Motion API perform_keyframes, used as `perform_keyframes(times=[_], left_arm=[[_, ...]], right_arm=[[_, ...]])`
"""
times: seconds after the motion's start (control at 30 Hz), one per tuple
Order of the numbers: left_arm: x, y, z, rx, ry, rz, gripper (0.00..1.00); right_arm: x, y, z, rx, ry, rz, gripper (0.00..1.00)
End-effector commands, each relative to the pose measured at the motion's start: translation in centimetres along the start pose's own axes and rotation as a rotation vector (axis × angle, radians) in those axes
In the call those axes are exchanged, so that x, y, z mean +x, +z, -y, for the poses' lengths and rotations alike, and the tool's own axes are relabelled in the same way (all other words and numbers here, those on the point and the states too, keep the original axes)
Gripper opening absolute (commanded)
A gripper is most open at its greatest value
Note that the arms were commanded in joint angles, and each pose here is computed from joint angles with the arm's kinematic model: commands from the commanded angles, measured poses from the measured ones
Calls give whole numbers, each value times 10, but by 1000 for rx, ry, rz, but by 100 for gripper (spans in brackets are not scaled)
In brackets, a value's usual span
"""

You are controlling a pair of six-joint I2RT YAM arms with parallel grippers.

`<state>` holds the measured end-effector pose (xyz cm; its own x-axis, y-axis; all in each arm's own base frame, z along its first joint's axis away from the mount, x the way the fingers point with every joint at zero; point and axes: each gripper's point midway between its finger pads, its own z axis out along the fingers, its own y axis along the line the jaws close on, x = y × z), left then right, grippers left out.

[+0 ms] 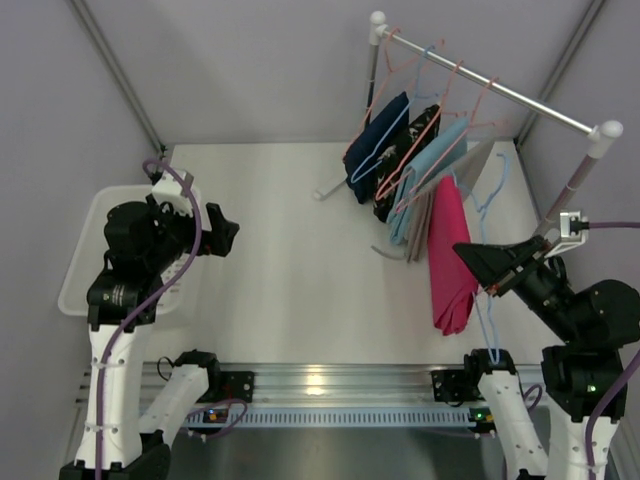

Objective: Remove the trousers from the hanger

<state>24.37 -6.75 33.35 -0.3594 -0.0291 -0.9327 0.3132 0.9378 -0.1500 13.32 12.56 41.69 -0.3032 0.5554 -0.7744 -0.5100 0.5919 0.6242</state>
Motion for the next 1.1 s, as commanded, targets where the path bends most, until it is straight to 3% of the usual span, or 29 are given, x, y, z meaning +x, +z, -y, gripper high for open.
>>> perform_keyframes(times=[0.0, 0.23, 0.43, 0.57, 0.83, 1.07], left_arm=[[-6, -5, 5, 19, 2, 28, 99], [3, -3, 5, 23, -14, 9, 99], [3, -5, 6, 29, -3, 16, 99], [0, -6, 11, 51, 1, 26, 99], [-2, -8, 13, 63, -5, 61, 99], [-7, -3, 12, 61, -9, 54, 99]], right_arm=[[-6, -35, -58, -169, -174, 42, 0], [39, -60, -70, -288, -203, -84, 0], [39, -55, -88, -398, -243, -115, 0], [17, -35, -93, -440, -259, -106, 0], [-35, -26, -130, -530, -410, 85, 0], [-76, -8, -129, -535, -355, 134, 0]])
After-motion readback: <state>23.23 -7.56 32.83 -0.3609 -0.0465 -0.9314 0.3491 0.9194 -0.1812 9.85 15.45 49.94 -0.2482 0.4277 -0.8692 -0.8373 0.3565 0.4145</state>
